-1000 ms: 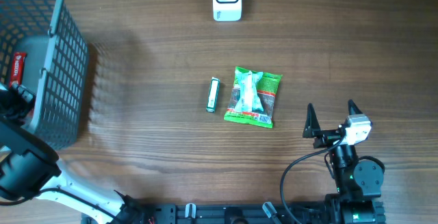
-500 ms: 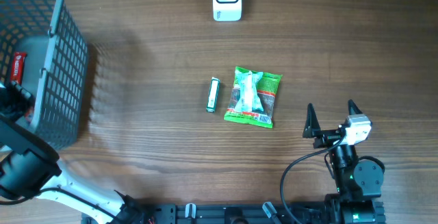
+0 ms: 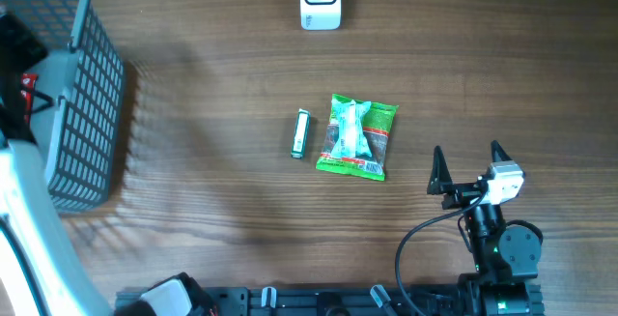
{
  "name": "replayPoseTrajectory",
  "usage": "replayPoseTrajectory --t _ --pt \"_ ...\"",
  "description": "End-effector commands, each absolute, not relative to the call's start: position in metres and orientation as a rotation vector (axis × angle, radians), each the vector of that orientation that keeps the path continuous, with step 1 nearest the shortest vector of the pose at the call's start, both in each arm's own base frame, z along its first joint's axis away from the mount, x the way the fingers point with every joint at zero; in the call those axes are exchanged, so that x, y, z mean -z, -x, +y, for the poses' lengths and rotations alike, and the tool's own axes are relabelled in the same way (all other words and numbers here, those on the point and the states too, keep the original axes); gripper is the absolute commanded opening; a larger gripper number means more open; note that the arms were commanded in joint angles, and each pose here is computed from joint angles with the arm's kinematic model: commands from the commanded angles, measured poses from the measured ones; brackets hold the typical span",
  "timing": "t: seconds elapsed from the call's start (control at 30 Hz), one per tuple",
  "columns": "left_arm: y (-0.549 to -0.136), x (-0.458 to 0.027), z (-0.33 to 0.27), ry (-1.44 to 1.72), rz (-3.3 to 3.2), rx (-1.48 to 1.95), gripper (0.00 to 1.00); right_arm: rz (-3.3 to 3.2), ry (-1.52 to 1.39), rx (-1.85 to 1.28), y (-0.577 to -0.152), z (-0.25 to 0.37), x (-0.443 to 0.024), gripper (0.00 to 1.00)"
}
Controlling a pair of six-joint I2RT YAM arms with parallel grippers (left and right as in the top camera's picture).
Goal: Scan the item barcode
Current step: 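Carry the orange box with the left gripper and set it beside the tube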
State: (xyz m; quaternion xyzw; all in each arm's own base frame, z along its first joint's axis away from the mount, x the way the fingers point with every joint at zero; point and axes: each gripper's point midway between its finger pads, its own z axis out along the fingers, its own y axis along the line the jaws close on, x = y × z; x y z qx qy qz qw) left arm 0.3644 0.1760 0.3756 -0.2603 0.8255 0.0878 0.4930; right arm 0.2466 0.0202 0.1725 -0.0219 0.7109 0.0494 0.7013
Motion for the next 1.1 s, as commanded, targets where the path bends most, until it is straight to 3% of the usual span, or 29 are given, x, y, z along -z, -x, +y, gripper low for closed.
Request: replayPoseTrajectory --t 0.0,0.1,0.17,0.47,0.6,0.77,1.07 --pt "-0.358 -0.387 0.107 0.558 2.026 -0.068 0.22 1.578 0.064 -0.107 -0.246 0.021 -0.173 1.00" --pt "-0.357 -0.358 0.046 0.437 2.184 0.032 0.23 1.578 0.064 -0.107 -0.246 0.021 -0.173 1.00" --pt "-0.356 -0.298 -0.019 0.284 2.408 0.109 0.23 1.578 0.064 -0.107 -0.246 0.021 -0.173 1.00" --pt "-0.338 -0.096 -0.132 -0.043 2.888 0.123 0.24 1.578 0.064 -0.107 -0.246 0.021 -0.173 1.00" --pt "-0.338 -0.043 -0.175 -0.160 2.965 0.196 0.24 1.578 0.064 -0.106 -0.246 0.021 -0.173 1.00" --pt "-0.333 -0.018 -0.191 -0.129 3.002 0.190 0.24 1.579 0.064 -0.107 -0.247 0.021 -0.173 1.00" --pt "-0.335 -0.018 -0.204 0.022 3.003 0.279 0.25 1.579 0.064 -0.107 -0.247 0.021 -0.173 1.00"
